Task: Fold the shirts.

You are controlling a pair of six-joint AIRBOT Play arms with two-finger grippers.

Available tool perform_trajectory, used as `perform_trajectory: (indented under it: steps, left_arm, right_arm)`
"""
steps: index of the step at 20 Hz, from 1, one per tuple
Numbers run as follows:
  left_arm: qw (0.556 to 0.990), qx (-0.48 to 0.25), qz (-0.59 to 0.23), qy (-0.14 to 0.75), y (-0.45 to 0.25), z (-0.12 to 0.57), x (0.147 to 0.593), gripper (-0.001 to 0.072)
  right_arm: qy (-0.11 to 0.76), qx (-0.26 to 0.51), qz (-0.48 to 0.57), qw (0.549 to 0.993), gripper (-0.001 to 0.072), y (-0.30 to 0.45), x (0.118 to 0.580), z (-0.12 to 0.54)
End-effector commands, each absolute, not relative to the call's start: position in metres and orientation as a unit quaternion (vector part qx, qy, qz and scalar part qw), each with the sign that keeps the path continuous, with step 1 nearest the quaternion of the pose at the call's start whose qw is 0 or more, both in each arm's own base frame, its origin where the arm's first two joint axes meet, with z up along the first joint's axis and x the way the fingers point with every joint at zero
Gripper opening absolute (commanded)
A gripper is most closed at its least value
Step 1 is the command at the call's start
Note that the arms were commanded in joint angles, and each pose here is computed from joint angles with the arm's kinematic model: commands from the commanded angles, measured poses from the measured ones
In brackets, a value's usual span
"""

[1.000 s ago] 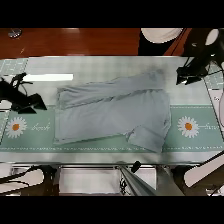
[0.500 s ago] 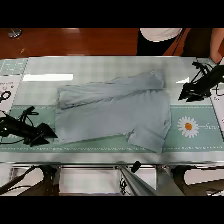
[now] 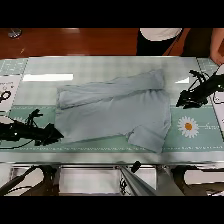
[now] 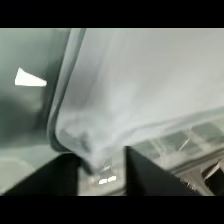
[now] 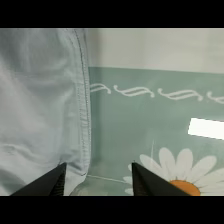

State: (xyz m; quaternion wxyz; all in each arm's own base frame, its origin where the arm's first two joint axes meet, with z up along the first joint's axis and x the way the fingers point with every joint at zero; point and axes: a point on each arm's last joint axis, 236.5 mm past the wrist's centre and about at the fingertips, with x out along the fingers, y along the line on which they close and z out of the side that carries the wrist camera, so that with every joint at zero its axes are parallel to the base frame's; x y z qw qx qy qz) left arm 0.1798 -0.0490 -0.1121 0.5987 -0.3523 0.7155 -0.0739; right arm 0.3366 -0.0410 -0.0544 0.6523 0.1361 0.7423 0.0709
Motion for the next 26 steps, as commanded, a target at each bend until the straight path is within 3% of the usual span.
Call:
perform_trajectory:
  steps: [1, 3, 7, 10, 11, 12, 18, 20, 21, 22, 26]
  left_arm:
    - [0.639, -0.339, -0.055, 0.688, -0.056, -0.129, 0.2, 0.0311]
    - [0.64, -0.32, -0.065, 0.695, -0.061, -0.131, 0.197, 0.0026]
    - [0.626, -0.312, -0.076, 0.711, -0.063, -0.129, 0.186, 0.0024]
    - [0.622, -0.308, -0.08, 0.716, -0.062, -0.129, 0.182, 0.0025]
    - [0.623, -0.304, -0.086, 0.716, -0.063, -0.129, 0.181, 0.0025]
    - [0.623, -0.302, -0.089, 0.716, -0.063, -0.128, 0.181, 0.0025]
    - [0.623, -0.302, -0.088, 0.716, -0.063, -0.128, 0.181, 0.0025]
    - [0.623, -0.302, -0.089, 0.716, -0.063, -0.128, 0.181, 0.0025]
    - [0.623, -0.302, -0.089, 0.716, -0.063, -0.128, 0.181, 0.0025]
    - [0.623, -0.302, -0.089, 0.716, -0.063, -0.128, 0.181, 0.0025]
    - [0.624, -0.302, -0.088, 0.715, -0.063, -0.129, 0.182, 0.0025]
  right_arm:
    - [0.741, 0.136, 0.071, 0.654, 0.0498, -0.041, 0.336, -0.053]
    - [0.739, 0.132, 0.069, 0.657, 0.0497, -0.042, 0.336, -0.051]
    - [0.747, 0.11, 0.044, 0.654, 0.0498, -0.061, 0.319, -0.055]
    - [0.739, 0.179, 0.076, 0.645, 0.0507, -0.046, 0.279, -0.069]
    - [0.724, 0.22, 0.085, 0.648, 0.0606, -0.035, 0.273, -0.07]
    - [0.709, 0.252, 0.095, 0.652, 0.061, -0.024, 0.269, -0.071]
    - [0.702, 0.288, 0.106, 0.642, 0.057, 0.005, 0.248, -0.09]
    - [0.711, 0.265, 0.117, 0.641, 0.0569, 0.019, 0.245, -0.097]
    - [0.715, 0.249, 0.116, 0.643, 0.0549, 0.024, 0.245, -0.102]
    - [0.717, 0.232, 0.106, 0.648, 0.0483, 0.026, 0.248, -0.107]
    - [0.704, 0.212, 0.078, 0.673, 0.0105, 0.034, 0.265, -0.115]
